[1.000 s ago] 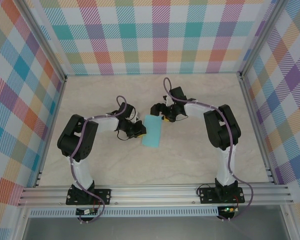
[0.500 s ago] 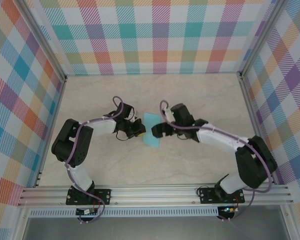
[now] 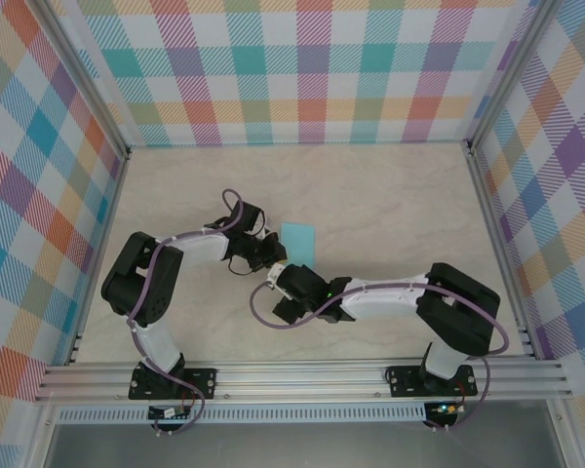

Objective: Fold a paper plane with a square sheet of paper (fold left side to right side)
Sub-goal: Third fold the triangle at the center of the table.

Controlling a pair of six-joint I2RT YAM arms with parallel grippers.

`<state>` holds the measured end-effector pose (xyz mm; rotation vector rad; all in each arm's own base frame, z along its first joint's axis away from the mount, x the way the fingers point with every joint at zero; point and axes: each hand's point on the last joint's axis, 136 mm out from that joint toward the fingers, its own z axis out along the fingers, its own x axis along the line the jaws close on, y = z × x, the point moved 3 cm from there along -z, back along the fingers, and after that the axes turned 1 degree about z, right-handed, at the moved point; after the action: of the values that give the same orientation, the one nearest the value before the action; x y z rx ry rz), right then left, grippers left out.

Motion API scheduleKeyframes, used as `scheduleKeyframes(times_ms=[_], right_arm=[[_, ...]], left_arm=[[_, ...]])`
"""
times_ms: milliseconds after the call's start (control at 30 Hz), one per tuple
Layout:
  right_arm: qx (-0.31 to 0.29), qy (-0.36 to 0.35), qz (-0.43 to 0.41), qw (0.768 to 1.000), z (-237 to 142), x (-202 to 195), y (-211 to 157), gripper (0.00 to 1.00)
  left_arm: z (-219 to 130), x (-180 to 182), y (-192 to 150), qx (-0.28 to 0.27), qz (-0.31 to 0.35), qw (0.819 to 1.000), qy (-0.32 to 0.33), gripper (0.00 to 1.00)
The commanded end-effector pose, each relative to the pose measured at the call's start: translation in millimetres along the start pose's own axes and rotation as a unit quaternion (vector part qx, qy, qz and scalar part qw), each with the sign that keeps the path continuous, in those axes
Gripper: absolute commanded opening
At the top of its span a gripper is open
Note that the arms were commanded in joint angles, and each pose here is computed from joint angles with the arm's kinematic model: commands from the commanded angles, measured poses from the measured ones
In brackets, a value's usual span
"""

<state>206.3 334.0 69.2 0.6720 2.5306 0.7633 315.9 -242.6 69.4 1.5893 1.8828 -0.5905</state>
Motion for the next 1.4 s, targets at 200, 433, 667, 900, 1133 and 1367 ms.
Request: scheduleKeyframes(times_ms=[200,433,667,900,1133,1367], right_arm=[[-0.020,-0.055,-0.044,0.997,8,-12,26,0.65],[-0.017,-0.059,-0.053,0.997,9,-13,26,0.36],[-0.016,-0.066,-0.051,0.996,8,-17,24,0.00],[-0.016,-0.056,-0.035,0.998,5,-22,19,0.00],[-0.006,-0.037,-0.025,0.999,7,-23,12,0.00],[-0.006,-0.027,-0.009,1.000,5,-25,11,0.00]], left_arm=[[-1,-8,-3,0.005,0.009,1.000,-0.004,0.01],[-2,-8,-3,0.007,0.010,1.000,-0.003,0.01],[-11,-11,-4,0.002,0.022,1.000,0.005,0.03],[-25,-13,-1,-0.006,0.030,1.000,0.006,0.27],[-60,-18,5,-0.014,0.049,0.999,0.004,0.59],[-67,-25,27,-0.019,0.068,0.997,0.000,0.52]])
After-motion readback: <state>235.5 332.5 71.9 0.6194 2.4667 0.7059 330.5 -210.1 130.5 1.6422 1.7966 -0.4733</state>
